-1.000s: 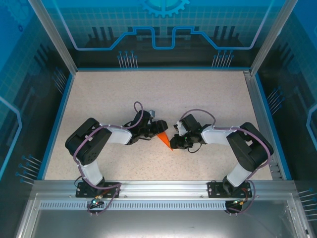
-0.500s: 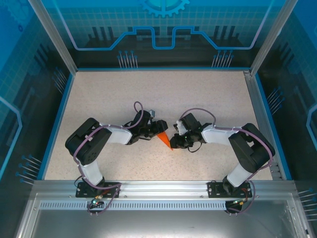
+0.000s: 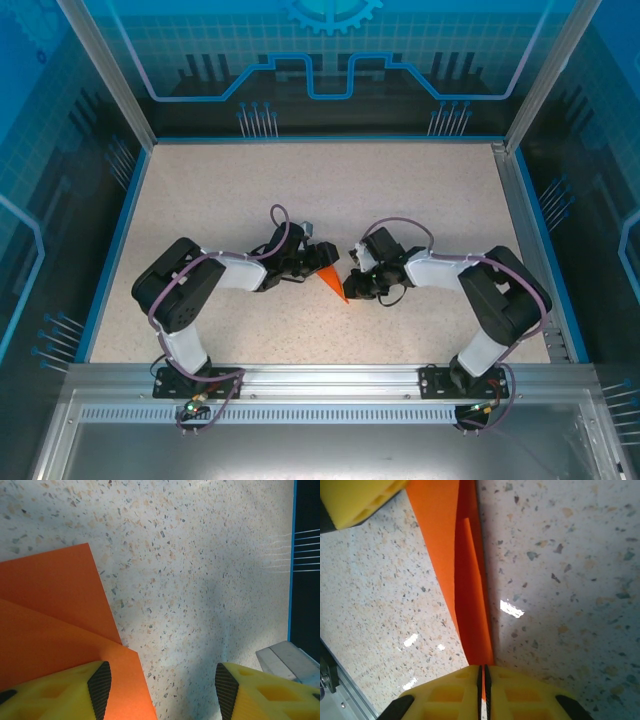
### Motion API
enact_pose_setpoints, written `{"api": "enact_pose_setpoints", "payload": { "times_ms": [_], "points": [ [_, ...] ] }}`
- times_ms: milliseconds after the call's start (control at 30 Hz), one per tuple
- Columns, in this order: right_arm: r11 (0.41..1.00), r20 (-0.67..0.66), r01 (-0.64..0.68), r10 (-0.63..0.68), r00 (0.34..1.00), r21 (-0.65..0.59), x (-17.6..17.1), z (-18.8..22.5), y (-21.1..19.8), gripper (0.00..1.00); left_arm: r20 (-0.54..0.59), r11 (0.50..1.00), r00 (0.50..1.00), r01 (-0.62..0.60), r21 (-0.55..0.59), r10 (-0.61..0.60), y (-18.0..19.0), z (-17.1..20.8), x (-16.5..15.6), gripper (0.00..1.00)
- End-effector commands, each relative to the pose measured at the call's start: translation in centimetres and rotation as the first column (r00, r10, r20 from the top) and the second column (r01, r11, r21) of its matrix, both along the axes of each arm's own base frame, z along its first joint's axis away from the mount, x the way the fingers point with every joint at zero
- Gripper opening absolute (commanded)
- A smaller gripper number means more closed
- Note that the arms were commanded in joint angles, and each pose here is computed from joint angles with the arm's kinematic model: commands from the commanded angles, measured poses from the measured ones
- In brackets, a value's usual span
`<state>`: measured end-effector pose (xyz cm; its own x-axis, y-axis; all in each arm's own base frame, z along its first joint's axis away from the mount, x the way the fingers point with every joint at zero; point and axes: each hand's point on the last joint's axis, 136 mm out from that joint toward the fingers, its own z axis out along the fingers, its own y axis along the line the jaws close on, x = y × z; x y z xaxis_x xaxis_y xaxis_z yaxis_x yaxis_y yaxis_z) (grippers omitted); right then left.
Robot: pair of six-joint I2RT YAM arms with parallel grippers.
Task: Fold a paper plane with a square sheet of paper (pick it up from the middle)
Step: Fold the wing for the fifth time at the center of the table.
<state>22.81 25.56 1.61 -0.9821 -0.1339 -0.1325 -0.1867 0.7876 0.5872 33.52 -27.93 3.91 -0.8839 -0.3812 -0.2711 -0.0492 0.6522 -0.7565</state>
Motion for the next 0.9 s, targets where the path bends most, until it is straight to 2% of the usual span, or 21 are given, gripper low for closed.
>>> {"api": "enact_pose_setpoints", "payload": {
  "times_ms": [0,167,533,867],
  "points": [
    [1.000,-0.036,-0.027,0.027,0.999,-0.006,-1.1,-0.8,0.1,0.12,-0.095,0.995,0.995,-0.003,0.104,0.013,1.9,-3.5,-1.1,0.61],
    [0.999,-0.035,-0.024,0.023,0.999,-0.024,-1.2,-1.0,-0.2,0.11,-0.099,0.994,0.995,-0.002,0.105,0.012,1.9,-3.6,-1.1,0.61],
    [0.999,0.036,-0.034,0.035,0.999,-0.015,-0.4,1.4,0.0,0.21,-0.104,0.995,0.995,-0.001,0.104,0.012,1.8,-3.6,-1.1,0.61],
    [0.998,0.059,-0.066,0.066,0.996,-0.006,-0.5,1.9,0.8,0.23,-0.106,0.994,0.994,0.000,0.105,0.011,1.8,-3.7,-1.1,0.61]
  ]
}}
